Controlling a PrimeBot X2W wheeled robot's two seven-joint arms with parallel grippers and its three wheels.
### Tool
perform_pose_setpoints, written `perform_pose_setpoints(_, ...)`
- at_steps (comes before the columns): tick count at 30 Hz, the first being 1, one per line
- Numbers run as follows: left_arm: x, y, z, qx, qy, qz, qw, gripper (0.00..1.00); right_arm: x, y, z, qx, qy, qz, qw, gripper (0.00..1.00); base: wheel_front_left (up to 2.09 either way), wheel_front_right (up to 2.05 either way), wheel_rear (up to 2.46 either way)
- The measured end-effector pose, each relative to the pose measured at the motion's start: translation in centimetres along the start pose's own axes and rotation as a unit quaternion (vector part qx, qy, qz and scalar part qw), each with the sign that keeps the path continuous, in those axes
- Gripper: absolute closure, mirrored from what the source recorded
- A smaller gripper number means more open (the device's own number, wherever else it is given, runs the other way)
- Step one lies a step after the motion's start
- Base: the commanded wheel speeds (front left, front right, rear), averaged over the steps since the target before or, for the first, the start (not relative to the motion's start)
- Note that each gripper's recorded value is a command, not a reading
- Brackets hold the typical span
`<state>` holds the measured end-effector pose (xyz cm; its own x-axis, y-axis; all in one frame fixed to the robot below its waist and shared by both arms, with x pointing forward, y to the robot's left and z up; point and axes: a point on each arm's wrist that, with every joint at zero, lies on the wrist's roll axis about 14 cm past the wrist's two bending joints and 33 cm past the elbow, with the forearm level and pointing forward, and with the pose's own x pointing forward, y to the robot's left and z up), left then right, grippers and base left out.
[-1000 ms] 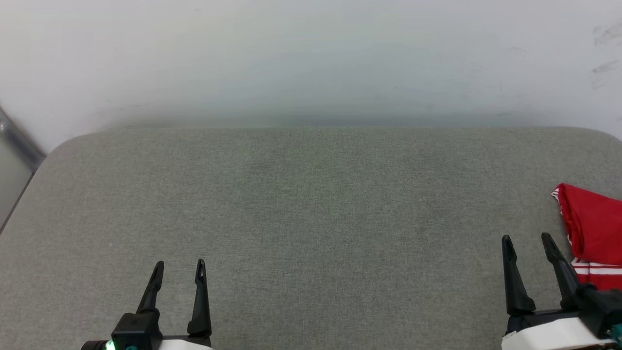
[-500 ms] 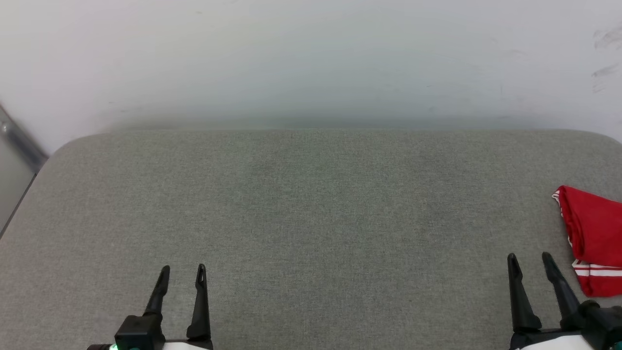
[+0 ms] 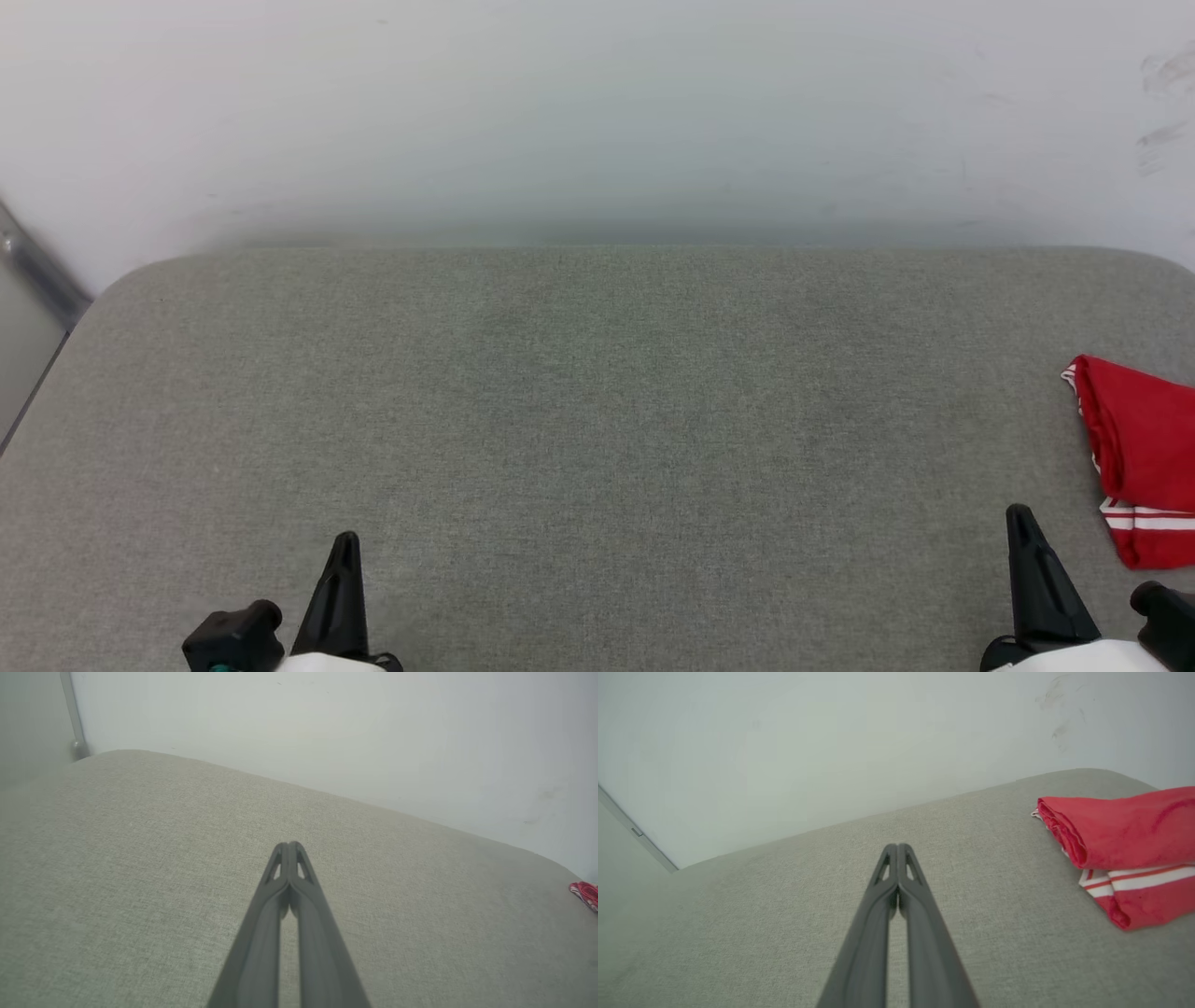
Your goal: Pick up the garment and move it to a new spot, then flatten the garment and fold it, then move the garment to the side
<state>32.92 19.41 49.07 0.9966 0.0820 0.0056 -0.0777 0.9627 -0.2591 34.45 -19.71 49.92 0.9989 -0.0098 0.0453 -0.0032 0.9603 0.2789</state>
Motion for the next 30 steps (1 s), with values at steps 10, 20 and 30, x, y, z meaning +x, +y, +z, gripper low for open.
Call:
perform_pose_setpoints(10,0.8,0.4,-0.2,-0.09,0.014,0.011,0.996,1.0,0.6,-0.4,0.0,0.088,0.005,-0.016,0.996,1.0,0.0,0.0,0.0)
perform_pose_setpoints(20,1.4,0.7,-0.4,-0.171,0.024,0.019,0.985,1.0,1.2,-0.6,-0.1,0.165,0.01,-0.026,0.986,1.0,0.0,0.0,0.0)
perform_pose_setpoints(30,2.1,0.7,-0.4,-0.241,0.032,0.021,0.97,1.0,1.6,-0.8,-0.3,0.235,0.016,-0.033,0.971,1.0,0.0,0.0,0.0)
